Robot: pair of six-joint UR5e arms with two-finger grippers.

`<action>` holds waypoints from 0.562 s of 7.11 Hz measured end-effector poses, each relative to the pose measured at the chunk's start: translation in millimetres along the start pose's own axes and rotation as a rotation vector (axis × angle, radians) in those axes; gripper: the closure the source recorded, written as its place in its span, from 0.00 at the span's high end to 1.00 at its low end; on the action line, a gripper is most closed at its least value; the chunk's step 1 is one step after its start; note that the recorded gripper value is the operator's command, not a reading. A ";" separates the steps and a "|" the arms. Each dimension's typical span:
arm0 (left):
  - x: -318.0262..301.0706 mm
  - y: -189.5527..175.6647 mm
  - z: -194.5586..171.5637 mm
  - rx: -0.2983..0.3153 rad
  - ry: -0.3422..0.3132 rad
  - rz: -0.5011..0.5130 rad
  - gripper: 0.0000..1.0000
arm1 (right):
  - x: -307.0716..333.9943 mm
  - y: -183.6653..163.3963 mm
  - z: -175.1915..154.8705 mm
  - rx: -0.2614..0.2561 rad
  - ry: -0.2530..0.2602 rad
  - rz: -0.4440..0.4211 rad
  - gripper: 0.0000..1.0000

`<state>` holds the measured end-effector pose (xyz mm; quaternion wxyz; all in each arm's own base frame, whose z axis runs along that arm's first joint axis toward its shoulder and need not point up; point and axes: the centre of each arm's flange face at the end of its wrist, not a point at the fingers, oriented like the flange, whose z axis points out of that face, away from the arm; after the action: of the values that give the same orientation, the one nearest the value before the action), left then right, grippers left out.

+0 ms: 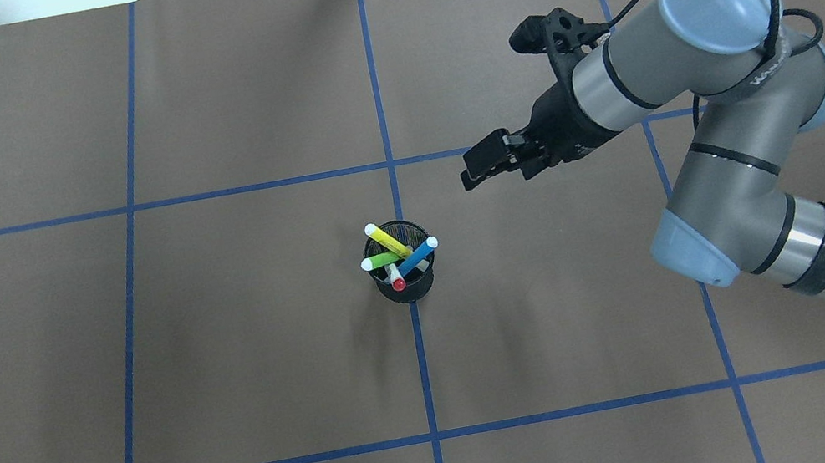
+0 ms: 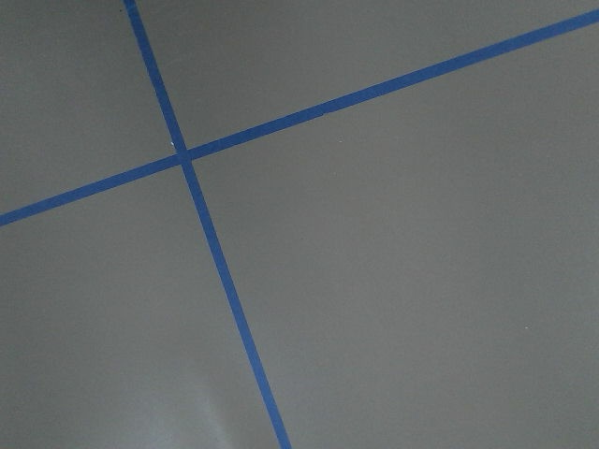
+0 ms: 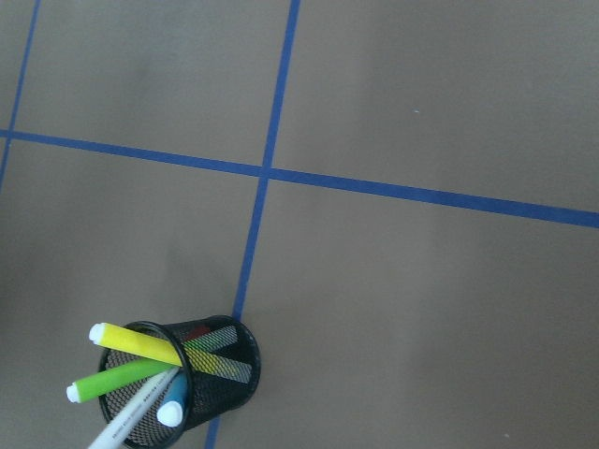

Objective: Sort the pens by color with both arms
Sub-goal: 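Move the right gripper over the black mesh pen cup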

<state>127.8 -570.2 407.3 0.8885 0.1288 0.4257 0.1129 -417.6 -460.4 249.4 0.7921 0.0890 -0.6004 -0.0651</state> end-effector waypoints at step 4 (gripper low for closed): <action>3.8 -0.1 3.9 -0.006 0.003 0.004 1.00 | -35.0 21.6 53.4 0.019 -0.019 0.002 0.67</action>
<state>133.2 -569.6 406.9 0.8881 0.1267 0.4264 0.1160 -478.5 -435.3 235.3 0.7857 0.0952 -0.6084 -0.0594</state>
